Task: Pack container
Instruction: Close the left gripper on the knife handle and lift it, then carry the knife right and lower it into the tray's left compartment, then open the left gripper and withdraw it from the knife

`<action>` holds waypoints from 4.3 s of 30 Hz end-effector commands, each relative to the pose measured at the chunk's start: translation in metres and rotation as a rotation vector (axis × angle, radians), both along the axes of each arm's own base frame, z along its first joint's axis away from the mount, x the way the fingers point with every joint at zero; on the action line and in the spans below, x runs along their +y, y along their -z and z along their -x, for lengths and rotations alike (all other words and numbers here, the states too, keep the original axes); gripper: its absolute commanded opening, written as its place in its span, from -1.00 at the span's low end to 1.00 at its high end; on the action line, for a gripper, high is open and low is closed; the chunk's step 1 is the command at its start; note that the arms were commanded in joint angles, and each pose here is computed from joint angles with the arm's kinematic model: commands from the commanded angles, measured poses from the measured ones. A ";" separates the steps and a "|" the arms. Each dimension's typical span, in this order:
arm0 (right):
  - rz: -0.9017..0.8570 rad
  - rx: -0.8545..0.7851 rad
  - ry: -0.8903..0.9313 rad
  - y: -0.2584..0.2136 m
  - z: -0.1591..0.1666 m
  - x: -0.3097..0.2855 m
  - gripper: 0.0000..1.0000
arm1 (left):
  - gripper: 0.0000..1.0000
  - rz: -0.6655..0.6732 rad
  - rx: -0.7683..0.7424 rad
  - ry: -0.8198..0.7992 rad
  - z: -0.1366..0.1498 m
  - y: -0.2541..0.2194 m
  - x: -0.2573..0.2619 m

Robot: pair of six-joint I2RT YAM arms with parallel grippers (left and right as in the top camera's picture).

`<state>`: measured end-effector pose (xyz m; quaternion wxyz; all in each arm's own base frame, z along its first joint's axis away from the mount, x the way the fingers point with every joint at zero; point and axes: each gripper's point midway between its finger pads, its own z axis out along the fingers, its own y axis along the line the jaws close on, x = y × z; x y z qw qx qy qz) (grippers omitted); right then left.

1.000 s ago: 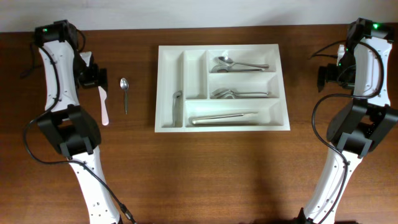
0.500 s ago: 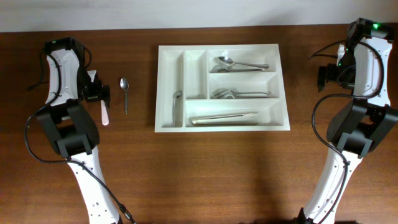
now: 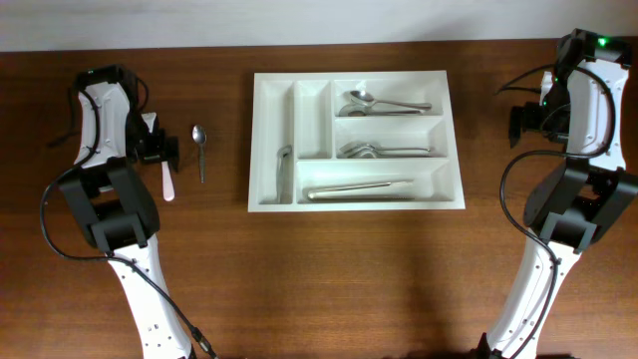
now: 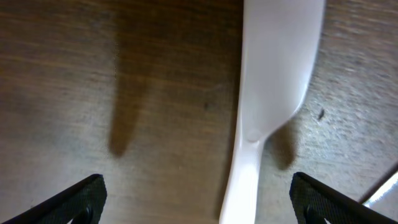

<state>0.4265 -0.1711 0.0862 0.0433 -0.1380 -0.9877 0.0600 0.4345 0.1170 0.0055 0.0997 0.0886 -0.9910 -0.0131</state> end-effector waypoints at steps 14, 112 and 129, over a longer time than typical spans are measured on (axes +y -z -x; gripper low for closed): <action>0.023 -0.039 0.004 -0.019 0.000 -0.003 0.98 | 0.18 0.023 0.042 -0.019 0.013 0.024 -0.004; 0.023 -0.038 0.004 -0.019 0.000 -0.003 0.98 | -0.66 0.194 -0.468 0.214 -0.081 -0.089 -0.331; 0.023 -0.039 0.004 -0.019 0.000 -0.003 0.97 | -0.39 0.200 -0.489 0.214 -0.088 -0.086 -0.334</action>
